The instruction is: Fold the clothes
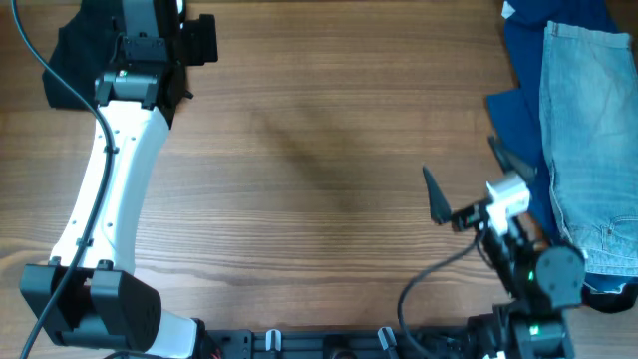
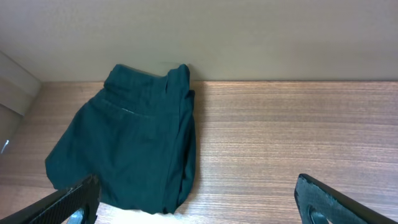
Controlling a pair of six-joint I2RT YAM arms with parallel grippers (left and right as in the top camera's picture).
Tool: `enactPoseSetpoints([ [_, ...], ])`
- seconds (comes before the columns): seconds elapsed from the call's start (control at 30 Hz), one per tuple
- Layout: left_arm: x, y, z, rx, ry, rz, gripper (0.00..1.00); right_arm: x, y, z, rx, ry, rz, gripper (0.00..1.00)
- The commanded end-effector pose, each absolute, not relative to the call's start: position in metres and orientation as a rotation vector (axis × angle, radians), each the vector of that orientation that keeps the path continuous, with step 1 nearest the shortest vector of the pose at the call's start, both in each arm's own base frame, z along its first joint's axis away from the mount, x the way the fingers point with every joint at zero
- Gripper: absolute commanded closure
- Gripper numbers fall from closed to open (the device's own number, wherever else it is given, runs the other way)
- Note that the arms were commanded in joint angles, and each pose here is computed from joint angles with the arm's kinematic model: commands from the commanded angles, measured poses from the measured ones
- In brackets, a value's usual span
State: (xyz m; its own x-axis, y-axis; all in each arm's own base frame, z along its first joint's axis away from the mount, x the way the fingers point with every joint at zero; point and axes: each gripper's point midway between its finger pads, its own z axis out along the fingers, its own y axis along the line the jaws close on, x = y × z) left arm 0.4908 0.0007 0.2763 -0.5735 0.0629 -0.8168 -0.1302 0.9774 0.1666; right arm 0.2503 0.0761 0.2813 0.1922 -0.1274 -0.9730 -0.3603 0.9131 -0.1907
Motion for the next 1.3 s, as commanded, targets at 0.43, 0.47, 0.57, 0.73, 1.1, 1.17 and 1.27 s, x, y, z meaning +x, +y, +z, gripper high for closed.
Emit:
enactPoseSetpoints([
  [0.43, 0.492, 0.000, 0.274, -0.050, 2.170, 0.252, 0.00, 0.244, 0.038, 0.183, -0.063, 1.539, 0.216, 0.00],
  [0.47, 0.492, 0.000, 0.274, -0.050, 2.170, 0.251, 0.00, 0.244, 0.038, 0.180, -0.066, 1.551, 0.213, 0.00],
  [0.57, 0.492, 0.000, 0.274, -0.050, 2.170, 0.252, 0.00, 0.244, 0.038, 0.176, -0.077, 1.566, 0.201, 0.00],
  [0.73, 0.492, 0.000, 0.274, -0.050, 2.170, 0.252, 0.00, 0.244, 0.038, 0.176, -0.077, 1.569, 0.201, 0.00],
  [1.1, 0.492, 0.000, 0.274, -0.050, 2.170, 0.252, 0.00, 0.244, 0.038, 0.176, -0.077, 1.568, 0.201, 0.00],
  [1.17, 0.492, 0.000, 0.274, -0.050, 2.170, 0.252, 0.00, 0.244, 0.038, 0.176, -0.077, 1.568, 0.201, 0.00],
  [1.27, 0.491, 0.002, 0.274, -0.054, 2.170, 0.270, 0.00, 0.244, 0.038, 0.176, -0.077, 1.568, 0.200, 0.00],
])
